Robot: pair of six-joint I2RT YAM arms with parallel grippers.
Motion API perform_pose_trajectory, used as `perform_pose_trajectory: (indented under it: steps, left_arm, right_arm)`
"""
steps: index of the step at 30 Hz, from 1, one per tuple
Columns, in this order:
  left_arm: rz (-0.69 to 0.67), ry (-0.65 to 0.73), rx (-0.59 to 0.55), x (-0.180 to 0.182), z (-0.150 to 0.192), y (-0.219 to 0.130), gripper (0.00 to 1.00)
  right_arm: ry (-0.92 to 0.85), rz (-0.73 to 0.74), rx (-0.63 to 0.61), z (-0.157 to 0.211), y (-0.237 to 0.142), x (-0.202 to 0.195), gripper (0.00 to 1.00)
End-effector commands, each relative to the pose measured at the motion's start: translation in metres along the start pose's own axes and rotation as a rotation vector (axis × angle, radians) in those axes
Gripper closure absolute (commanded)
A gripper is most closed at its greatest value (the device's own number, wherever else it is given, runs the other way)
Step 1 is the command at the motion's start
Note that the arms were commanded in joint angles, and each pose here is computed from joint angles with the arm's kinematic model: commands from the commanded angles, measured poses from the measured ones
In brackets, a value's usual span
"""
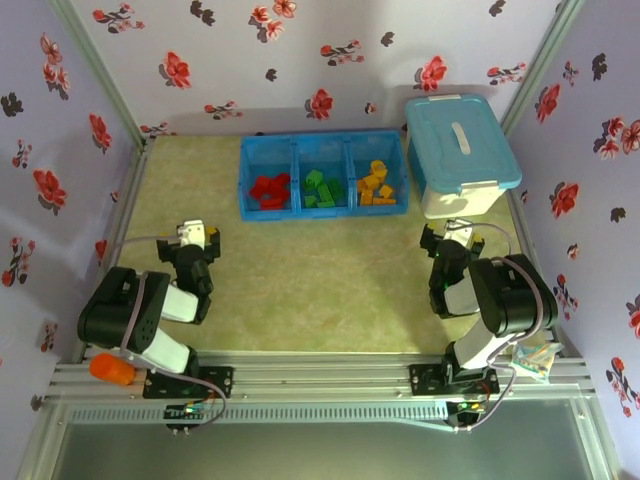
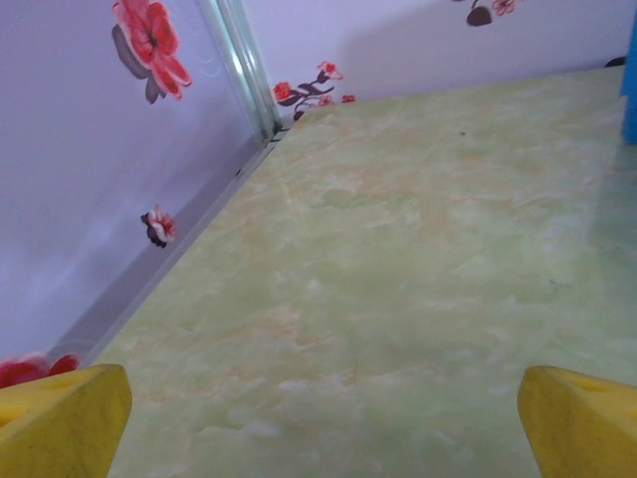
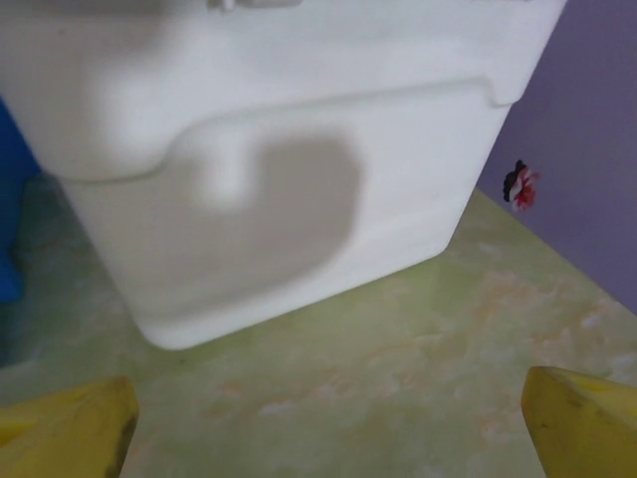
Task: Sort the legos into containers by color
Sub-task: Reset both arms
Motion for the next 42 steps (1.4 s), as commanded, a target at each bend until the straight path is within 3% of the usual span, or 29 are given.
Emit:
perform_pose_trajectory:
  steps: [1, 3, 9, 11, 21, 42]
  left_arm:
    - [0.064, -0.046, -0.056, -0.007, -0.015, 0.004, 0.00]
    - [0.140, -0.073, -0.023, -0.009, -0.003, 0.011, 0.00]
    - [0.113, -0.088, 0.094, -0.007, -0.004, 0.037, 0.00]
    - [0.112, -0.087, 0.094, -0.007, -0.004, 0.037, 0.00]
    - [0.088, -0.169, 0.139, 0.007, -0.001, 0.046, 0.00]
    - [0.090, -0.163, 0.133, 0.007, -0.001, 0.045, 0.00]
  right_arm:
    - [-0.009, -0.027, -0.035, -0.013, 0.001, 0.005, 0.01]
    - [-0.004, -0.023, -0.054, -0.014, 0.000, 0.004, 0.01]
    - [0.018, 0.016, 0.058, -0.015, 0.023, 0.000, 0.01]
    - [0.090, -0.021, 0.117, -0.007, 0.032, -0.012, 0.01]
    - [0.086, -0.041, 0.104, -0.009, 0.030, -0.009, 0.01]
    - [0.083, -0.042, 0.105, -0.008, 0.030, -0.008, 0.01]
Point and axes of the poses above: each hand's point on the last joint's axis, 136 mm out from that joint toward the fingers, its own y axis out along the fingers, its own x axis along the line the jaws close on, z = x × y, the point moved 2 cm from there along -y, back along the fingers, and after that the axes turned 5 degrees about -y, right-handed, at the moved point
